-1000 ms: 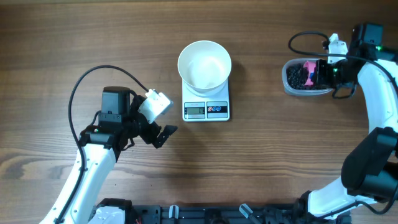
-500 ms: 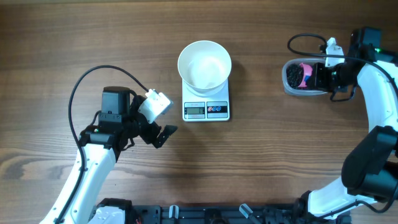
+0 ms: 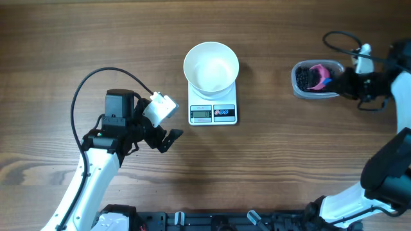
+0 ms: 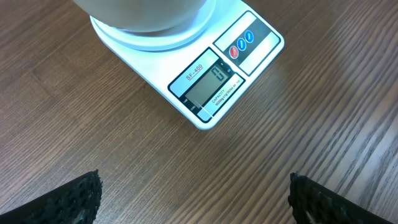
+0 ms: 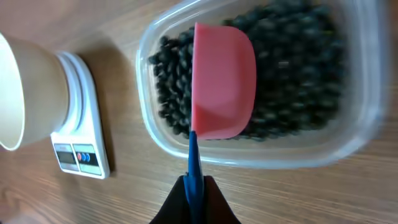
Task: Scoop item into bowl and weigh 150g on scale
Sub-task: 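Lift the filled scoop and carry it left toward the white bowl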
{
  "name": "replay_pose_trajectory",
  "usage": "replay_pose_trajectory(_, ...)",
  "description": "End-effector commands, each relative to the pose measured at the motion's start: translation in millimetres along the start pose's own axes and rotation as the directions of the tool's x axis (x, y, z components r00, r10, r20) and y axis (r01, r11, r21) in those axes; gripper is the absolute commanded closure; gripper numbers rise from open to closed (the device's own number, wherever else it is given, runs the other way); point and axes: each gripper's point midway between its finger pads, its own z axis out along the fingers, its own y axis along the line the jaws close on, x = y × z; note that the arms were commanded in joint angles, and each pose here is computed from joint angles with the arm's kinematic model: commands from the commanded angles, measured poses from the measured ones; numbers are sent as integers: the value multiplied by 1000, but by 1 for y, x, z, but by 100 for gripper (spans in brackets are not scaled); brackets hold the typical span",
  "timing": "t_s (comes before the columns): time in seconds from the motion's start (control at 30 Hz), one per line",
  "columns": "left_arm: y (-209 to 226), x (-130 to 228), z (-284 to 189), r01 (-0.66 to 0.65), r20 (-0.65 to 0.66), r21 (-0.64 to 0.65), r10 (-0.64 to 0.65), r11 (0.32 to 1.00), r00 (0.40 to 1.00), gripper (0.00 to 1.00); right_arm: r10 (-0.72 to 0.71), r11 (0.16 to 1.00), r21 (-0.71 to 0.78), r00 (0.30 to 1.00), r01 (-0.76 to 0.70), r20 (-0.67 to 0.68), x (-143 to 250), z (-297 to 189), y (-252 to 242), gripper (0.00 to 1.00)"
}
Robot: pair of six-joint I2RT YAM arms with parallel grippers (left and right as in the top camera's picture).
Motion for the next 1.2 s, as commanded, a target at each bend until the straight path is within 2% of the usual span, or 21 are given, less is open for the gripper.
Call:
replay_pose_trajectory(0.0, -6, 0, 0, -24, 11, 19, 24, 1000, 1000, 0, 46, 997, -64, 999, -44, 28, 2, -7, -12, 96)
replay_pose_trajectory(0.37, -6, 0, 0, -25, 12, 19, 25, 1000, 1000, 0, 27, 951, -310, 994, 8, 110, 0, -30, 13, 96)
replay_pose_trajectory(0.47, -6, 0, 0, -25, 12, 19, 25, 1000, 1000, 0, 19, 897, -440, 989, 48, 147, -2, -40, 38, 96)
replay_pose_trajectory(0.67, -6, 0, 0, -25, 12, 19, 25, 1000, 1000, 0, 55, 822, -567, 985, 48, 162, -2, -52, 64, 96)
replay_pose_trajectory(0.93, -6, 0, 0, -24, 11, 19, 24, 1000, 1000, 0, 1, 749, -660, 996, 61, 93, 6, -39, 115, 96)
replay_pose_trajectory(1.07, -6, 0, 0, -24, 11, 19, 24, 1000, 1000, 0, -35, 730, -683, 999, 23, -3, 14, -20, 149, 96)
replay_pose_trajectory(1.17, -6, 0, 0, -24, 11, 19, 24, 1000, 1000, 0, -73, 753, -658, 995, 12, -65, 17, 4, 172, 96)
